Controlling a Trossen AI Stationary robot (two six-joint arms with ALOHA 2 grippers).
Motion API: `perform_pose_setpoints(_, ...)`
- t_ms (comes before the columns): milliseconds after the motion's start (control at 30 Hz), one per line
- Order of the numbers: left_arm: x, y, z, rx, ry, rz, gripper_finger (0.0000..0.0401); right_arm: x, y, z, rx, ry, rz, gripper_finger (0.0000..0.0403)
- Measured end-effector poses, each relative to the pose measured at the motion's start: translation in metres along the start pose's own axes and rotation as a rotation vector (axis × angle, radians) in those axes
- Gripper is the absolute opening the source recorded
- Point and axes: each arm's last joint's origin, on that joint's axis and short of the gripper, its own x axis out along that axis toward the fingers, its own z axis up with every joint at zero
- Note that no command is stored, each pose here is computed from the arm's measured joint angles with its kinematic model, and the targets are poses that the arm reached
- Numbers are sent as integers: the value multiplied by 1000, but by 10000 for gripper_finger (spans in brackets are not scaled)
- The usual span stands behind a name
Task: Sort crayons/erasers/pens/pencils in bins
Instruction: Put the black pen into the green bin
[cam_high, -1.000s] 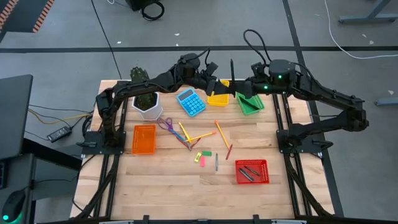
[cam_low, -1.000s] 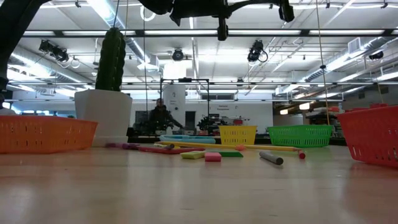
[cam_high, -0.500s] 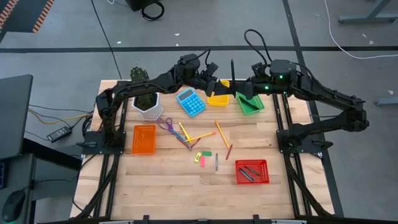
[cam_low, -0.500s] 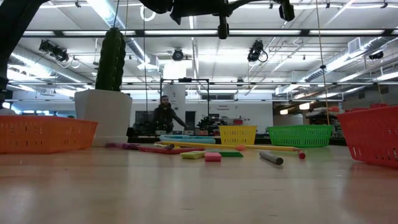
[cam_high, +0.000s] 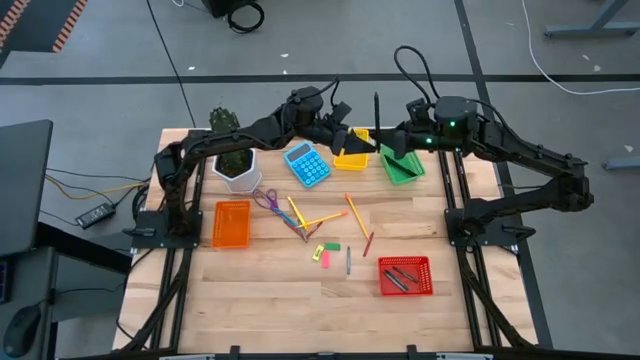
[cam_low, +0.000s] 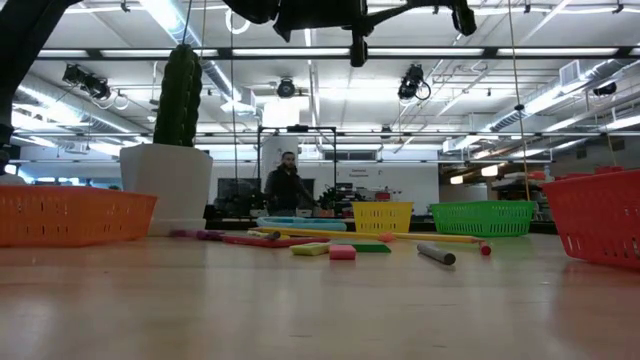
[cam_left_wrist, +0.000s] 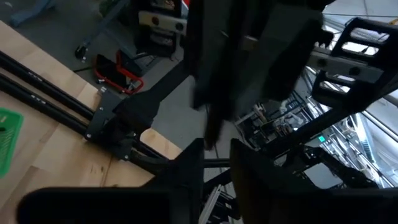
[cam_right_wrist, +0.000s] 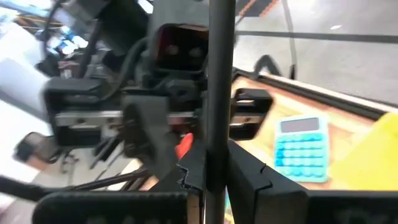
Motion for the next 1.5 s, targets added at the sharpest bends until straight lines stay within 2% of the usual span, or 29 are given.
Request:
perform_pose_setpoints(167,-7,5,6,34,27,-28,132,0,-3,-3,-10,30,-40,46)
perform_pose_setpoints(300,-13,8,9,19,105,-102,140,-2,-12,-13,-17,115,-148,46)
perform_pose_setpoints(400,-18,3,11,38,114,-124,130,-4,-21,-20,-28,159,-277,46)
perform_pose_setpoints(500,-24,-14,15,95,88,-147,109,-9,-31,-24,-34,206,-402,52)
perform_pose_setpoints(700,-29,-47,14,217,14,-126,71,-10,-60,-31,-88,404,-621,48)
perform_pose_setpoints(1000,-40,-87,13,382,-64,-131,63,40,-117,-44,-165,759,-623,49)
perform_pose_setpoints(1200,-52,-107,14,416,-84,-157,59,64,-162,-61,-179,963,-671,49)
perform_pose_setpoints(1300,-60,-118,16,432,-101,-175,55,69,-178,-64,-194,1016,-688,49)
perform_pose_setpoints(1500,-62,-126,14,426,-98,-191,53,75,-199,-61,-184,1023,-719,49)
